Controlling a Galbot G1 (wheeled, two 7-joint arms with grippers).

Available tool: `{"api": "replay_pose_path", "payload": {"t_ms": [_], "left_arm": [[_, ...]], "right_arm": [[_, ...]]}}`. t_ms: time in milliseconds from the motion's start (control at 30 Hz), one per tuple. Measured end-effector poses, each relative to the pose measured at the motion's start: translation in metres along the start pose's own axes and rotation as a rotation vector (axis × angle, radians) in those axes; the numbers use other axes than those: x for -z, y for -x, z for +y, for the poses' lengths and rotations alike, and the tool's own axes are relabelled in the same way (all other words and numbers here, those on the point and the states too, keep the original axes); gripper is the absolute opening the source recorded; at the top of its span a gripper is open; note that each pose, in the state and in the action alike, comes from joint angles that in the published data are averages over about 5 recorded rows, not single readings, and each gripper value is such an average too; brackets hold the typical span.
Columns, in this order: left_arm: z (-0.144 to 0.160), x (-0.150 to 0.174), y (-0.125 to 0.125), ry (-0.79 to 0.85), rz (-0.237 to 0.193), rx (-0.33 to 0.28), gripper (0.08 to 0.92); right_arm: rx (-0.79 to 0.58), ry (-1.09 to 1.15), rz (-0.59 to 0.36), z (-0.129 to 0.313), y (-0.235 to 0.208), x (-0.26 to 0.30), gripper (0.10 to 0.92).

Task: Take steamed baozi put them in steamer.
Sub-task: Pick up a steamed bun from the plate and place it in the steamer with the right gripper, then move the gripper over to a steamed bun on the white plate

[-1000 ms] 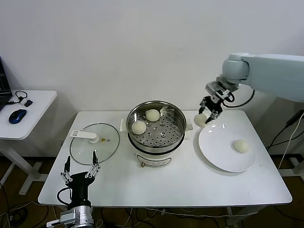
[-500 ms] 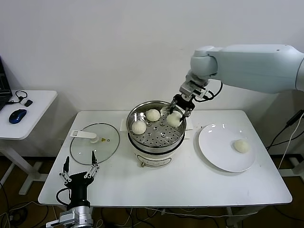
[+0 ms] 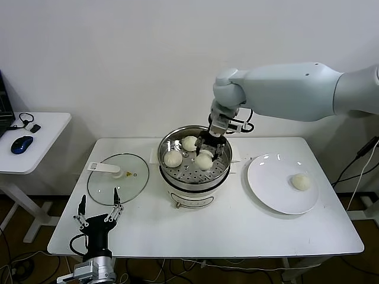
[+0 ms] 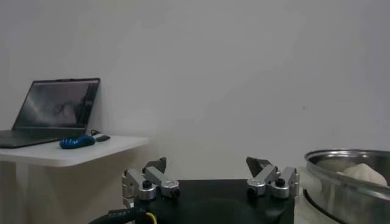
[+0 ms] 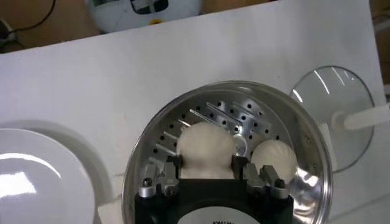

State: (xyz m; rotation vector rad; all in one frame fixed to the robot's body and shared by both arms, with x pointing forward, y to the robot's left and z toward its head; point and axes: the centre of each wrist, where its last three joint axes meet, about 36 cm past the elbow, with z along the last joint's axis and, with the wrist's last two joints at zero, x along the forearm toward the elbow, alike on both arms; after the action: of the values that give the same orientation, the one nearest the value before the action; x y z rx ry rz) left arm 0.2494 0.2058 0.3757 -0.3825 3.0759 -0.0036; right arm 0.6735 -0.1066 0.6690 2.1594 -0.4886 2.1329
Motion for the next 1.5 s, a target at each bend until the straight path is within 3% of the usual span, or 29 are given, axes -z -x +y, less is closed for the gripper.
{"api": "replay_pose_path", "payload": {"t_ms": [867,1233,1500], "left_arm": [[0.01,0.001,0.005,-0.018,-0.001,0.028,0.823],[0.01,0.003,0.005,-0.019,-0.002,0.027,0.823],[0.008,0.005,0.003,-0.02,-0.003,0.02,0.823]], "right_arm": [[0.091,-0.112,-0.009,-0.047,0.054,0.002,0.579],[0.083,-0.107,-0.008,-0.052,0.047,0.001,0.807],[0.09,-0.087,-0.007,-0.048,0.027,-0.003,0.823]]}}
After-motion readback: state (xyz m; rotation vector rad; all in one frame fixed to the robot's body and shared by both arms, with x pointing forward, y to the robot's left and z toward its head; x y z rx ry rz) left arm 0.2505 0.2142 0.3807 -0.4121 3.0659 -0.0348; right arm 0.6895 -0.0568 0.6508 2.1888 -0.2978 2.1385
